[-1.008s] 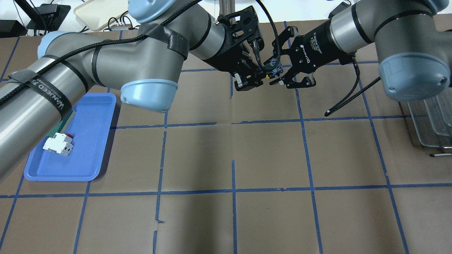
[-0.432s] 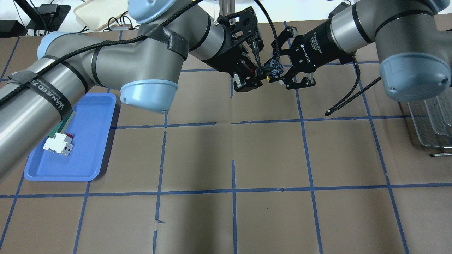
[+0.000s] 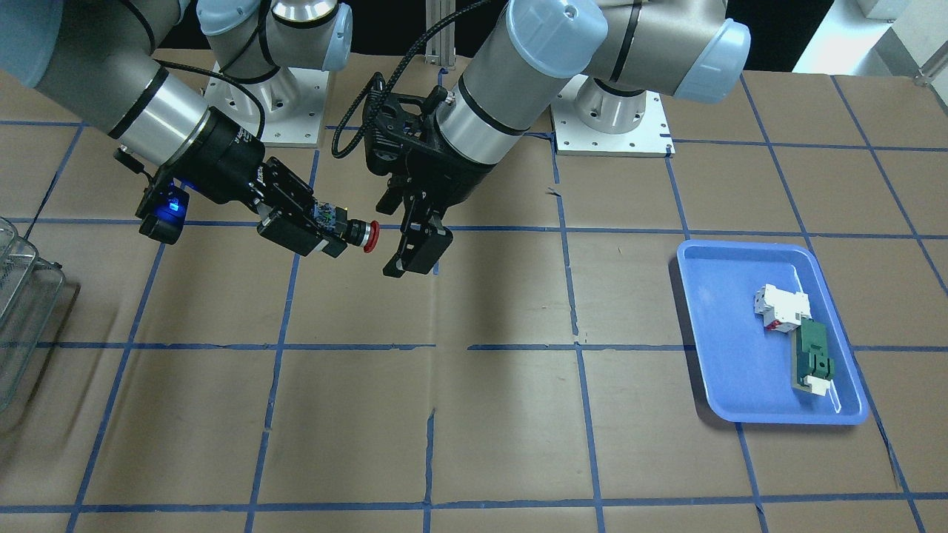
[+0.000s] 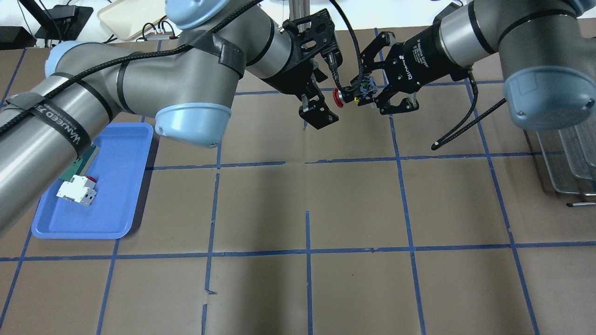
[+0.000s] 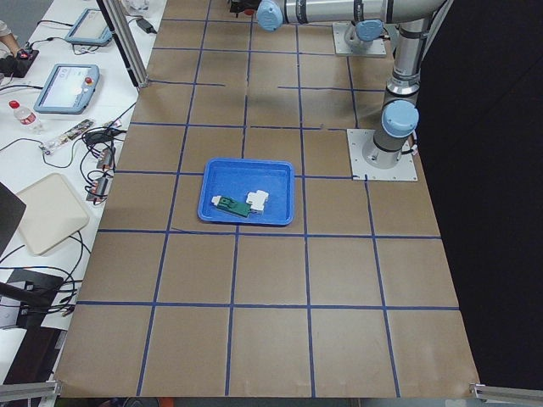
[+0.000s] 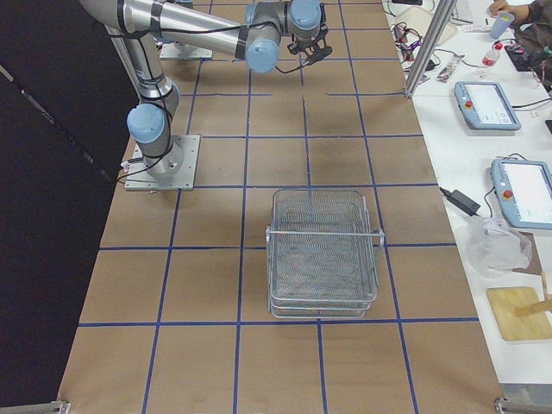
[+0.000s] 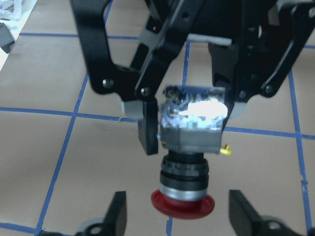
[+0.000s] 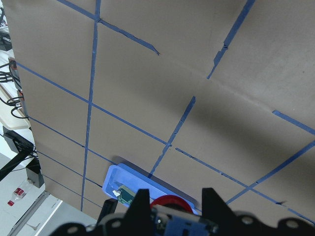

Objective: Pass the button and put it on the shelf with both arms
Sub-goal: 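Open the left gripper and pull it back while the right gripper withdraws the button, then move the right gripper with the button over the wire mesh basket, then lower the button into the mesh basket and open the right gripper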

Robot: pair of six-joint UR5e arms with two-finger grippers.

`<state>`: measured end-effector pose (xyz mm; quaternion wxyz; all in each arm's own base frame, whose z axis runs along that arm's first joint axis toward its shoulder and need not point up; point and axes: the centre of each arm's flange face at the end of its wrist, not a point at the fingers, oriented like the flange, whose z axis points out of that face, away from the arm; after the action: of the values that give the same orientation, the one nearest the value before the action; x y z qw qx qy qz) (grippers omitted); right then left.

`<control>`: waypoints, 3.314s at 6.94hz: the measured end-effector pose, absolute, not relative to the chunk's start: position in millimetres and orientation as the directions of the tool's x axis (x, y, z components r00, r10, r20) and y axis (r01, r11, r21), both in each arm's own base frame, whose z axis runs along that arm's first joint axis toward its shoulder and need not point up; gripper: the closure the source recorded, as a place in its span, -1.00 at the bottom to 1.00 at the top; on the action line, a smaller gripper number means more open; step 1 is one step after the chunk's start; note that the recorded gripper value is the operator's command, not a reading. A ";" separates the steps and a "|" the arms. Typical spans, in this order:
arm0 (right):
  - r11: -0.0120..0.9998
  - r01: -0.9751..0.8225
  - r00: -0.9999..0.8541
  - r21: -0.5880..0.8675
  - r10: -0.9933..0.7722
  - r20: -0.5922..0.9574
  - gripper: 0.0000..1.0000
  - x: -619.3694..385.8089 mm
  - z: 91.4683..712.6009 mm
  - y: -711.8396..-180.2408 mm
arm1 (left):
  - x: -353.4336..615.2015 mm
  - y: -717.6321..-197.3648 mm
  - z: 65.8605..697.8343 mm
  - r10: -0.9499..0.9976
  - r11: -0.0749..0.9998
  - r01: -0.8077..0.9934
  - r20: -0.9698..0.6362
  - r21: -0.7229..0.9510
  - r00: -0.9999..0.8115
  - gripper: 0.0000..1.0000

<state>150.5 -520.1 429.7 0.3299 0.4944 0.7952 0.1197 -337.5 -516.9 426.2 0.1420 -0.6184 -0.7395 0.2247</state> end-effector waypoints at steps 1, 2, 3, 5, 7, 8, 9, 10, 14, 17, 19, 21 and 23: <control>0.513 0.704 -0.316 0.492 0.846 -0.430 1.00 140.5 429.3 -523.0 | -322.5 -526.1 423.7 0.961 0.204 0.867 -0.078 -0.454 -0.267 -1.00; 0.565 0.695 -0.353 0.445 0.807 -0.473 1.00 118.0 428.7 -528.3 | -299.0 -539.2 415.7 0.933 0.293 0.878 -0.088 -0.378 -0.349 -1.00; 0.634 0.683 -0.420 0.363 0.747 -0.514 1.00 90.4 428.4 -531.6 | -274.0 -549.5 406.3 0.895 0.397 0.864 -0.080 -0.310 -0.440 -1.00; 0.779 0.615 -0.643 0.122 0.585 -0.495 1.00 43.8 430.8 -527.4 | -228.6 -554.7 414.7 0.758 0.623 0.750 -0.063 -0.221 -0.649 -1.00; 0.896 0.432 -0.866 -0.098 0.382 -0.324 1.00 -7.9 432.2 -522.0 | -194.1 -542.6 436.6 0.623 0.766 0.622 -0.049 -0.163 -0.780 -1.00; 0.930 0.329 -0.932 -0.165 0.292 -0.215 1.00 -37.5 438.4 -519.9 | -177.0 -535.3 444.8 0.547 0.829 0.544 -0.019 -0.130 -0.837 -1.00; 0.950 0.233 -0.970 -0.206 0.212 -0.120 1.00 -72.3 446.8 -517.7 | -166.7 -525.5 453.6 0.454 0.887 0.451 0.008 -0.102 -0.891 -1.00; 0.963 0.149 -0.989 -0.225 0.143 -0.045 1.00 -112.0 452.0 -513.1 | -159.9 -518.2 459.2 0.381 0.922 0.378 0.022 -0.083 -0.924 -1.00; 0.965 -0.041 -0.994 -0.258 -0.014 0.105 1.00 -228.1 420.9 -516.4 | -129.2 -510.0 467.8 0.213 0.977 0.211 0.046 -0.033 -0.976 -1.00; 0.965 -0.049 -0.993 -0.259 -0.019 0.117 1.00 -256.1 390.6 -527.2 | -131.5 -506.4 473.1 0.109 0.993 0.107 0.057 -0.042 -0.992 -1.00; 0.970 -0.024 -0.995 -0.243 0.001 0.101 0.22 -271.6 374.5 -524.9 | -131.5 -497.1 475.6 0.102 0.994 0.100 0.048 -0.048 -0.994 -1.00; 0.976 -0.002 -0.997 -0.216 0.015 0.080 -0.99 -279.3 365.5 -520.3 | -131.1 -492.4 476.6 0.099 0.994 0.097 0.041 -0.052 -0.994 -1.00; 0.980 0.009 -0.997 -0.200 0.024 0.071 -1.00 -282.4 365.4 -515.9 | -128.6 -489.8 475.9 0.089 0.995 0.087 0.040 -0.048 -0.995 -1.00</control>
<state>-282.4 -515.9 365.4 -0.0365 0.0083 0.9943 -0.1003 -128.6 -489.8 475.9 0.0212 -0.0442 -0.9985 0.0229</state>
